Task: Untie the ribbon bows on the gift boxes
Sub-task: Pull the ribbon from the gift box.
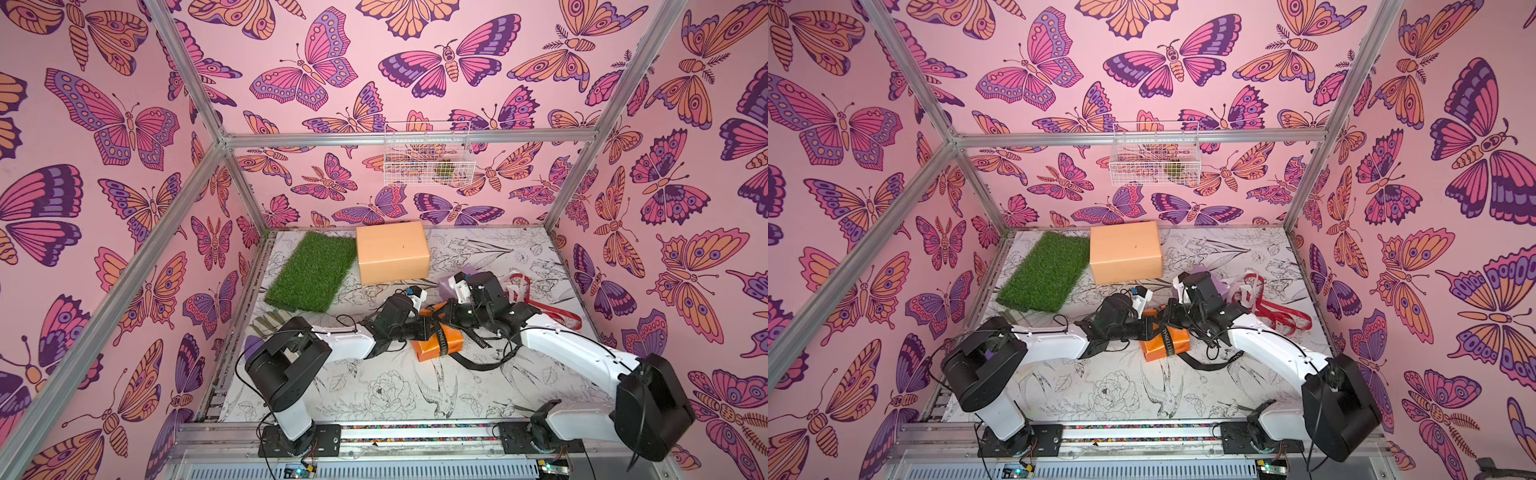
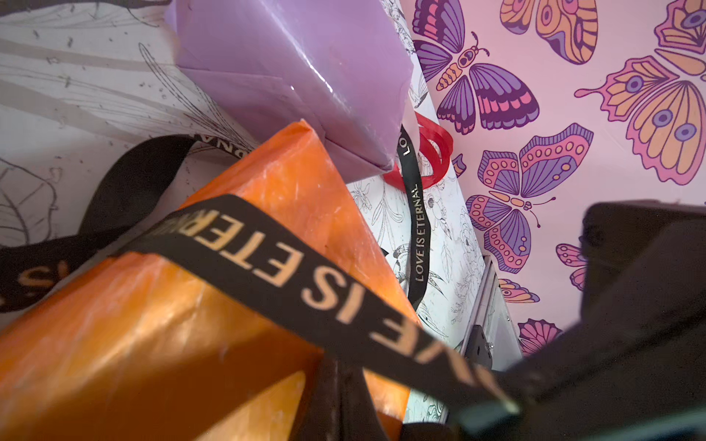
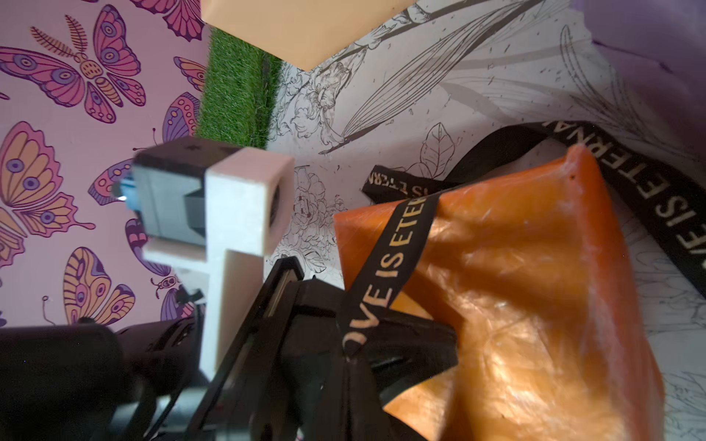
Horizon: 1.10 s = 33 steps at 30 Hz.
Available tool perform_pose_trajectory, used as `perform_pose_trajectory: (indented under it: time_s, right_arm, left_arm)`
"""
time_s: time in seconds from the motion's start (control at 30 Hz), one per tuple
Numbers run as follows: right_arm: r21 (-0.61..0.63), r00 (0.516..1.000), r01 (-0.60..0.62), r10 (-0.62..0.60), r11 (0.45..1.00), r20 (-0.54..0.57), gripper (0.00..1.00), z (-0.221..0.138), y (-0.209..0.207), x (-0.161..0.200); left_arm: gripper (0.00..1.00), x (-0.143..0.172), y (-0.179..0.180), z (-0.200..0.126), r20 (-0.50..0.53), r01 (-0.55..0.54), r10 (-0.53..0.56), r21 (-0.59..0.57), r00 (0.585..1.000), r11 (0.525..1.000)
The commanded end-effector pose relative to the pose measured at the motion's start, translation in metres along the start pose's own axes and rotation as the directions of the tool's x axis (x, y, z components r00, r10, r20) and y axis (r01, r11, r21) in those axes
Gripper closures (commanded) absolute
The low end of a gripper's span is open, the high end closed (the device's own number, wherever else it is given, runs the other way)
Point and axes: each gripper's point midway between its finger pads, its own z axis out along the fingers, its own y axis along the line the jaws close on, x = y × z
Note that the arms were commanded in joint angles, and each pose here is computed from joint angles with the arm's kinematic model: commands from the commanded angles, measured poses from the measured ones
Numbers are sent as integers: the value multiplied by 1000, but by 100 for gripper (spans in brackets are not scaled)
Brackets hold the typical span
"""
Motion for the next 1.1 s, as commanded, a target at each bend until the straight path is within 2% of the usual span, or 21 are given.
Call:
perform_pose_trajectory:
  time_s: [0.0,0.27,0.47,0.83,1.07]
  right_arm:
    - [-180,983,107,-77,978,167,100,-51,71,-44]
    - [-222,950,195,-127,955,286,100,-102,109,-74]
    - [-245,905,294,-186,924,383,100,-147,149,-102]
    - [-195,769,460,-279,866,576,100,-232,208,-133]
    - [-156,656,543,-300,825,693,100,-287,241,-145]
  left_arm:
    - [100,40,39,-6,-144,-2,-21,-160,989,987]
    - [100,45,44,-5,-180,-18,-15,-183,984,983]
    - [100,57,55,-6,-219,-14,-35,-216,975,976]
    - [100,59,60,-3,-243,-3,-53,-225,968,974]
    - [100,62,65,-4,-255,8,-70,-237,964,971]
